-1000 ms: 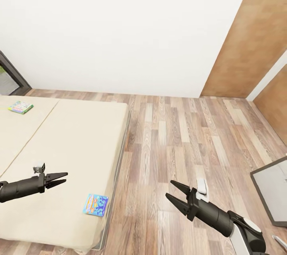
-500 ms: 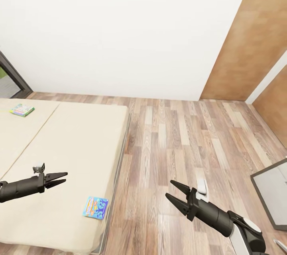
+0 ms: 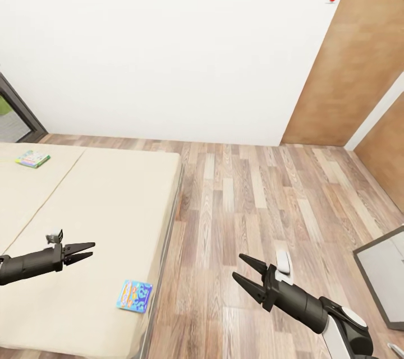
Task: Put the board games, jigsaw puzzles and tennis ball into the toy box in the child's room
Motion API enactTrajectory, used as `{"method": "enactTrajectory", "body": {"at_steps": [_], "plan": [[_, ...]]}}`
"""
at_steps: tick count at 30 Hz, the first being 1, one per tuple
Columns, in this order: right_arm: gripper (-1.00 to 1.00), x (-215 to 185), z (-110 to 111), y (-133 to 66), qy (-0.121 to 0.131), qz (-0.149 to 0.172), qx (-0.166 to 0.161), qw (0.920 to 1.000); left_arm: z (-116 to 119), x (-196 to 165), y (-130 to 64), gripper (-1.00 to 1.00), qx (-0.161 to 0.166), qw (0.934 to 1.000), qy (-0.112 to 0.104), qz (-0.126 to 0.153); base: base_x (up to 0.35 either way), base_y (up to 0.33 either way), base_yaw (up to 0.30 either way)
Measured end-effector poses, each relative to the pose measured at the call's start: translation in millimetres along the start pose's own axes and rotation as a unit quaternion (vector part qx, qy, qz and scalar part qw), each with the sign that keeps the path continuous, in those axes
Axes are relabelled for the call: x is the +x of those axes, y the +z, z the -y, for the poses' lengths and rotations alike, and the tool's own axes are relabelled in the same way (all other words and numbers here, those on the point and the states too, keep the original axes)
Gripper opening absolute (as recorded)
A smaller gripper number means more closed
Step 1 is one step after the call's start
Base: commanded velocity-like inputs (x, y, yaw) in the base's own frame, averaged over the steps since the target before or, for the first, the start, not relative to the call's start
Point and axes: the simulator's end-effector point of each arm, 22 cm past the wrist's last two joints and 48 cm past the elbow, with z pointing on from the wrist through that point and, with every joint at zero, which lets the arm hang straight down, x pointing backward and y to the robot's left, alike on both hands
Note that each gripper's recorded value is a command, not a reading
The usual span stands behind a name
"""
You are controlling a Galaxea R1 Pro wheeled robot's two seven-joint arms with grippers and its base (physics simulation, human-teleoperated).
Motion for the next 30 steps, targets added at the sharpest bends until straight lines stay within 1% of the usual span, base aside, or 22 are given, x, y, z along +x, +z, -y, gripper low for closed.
{"method": "enactTrajectory", "body": {"at_steps": [30], "plan": [[1.00, -13.8, -15.7, -0.3, -0.022, 0.008, -0.011, 0.9997, 22.7, -9.2, -8.0, 1.00, 0.013, 0.9996, 0.022, 0.014, 0.000, 0.000, 0.000]]}}
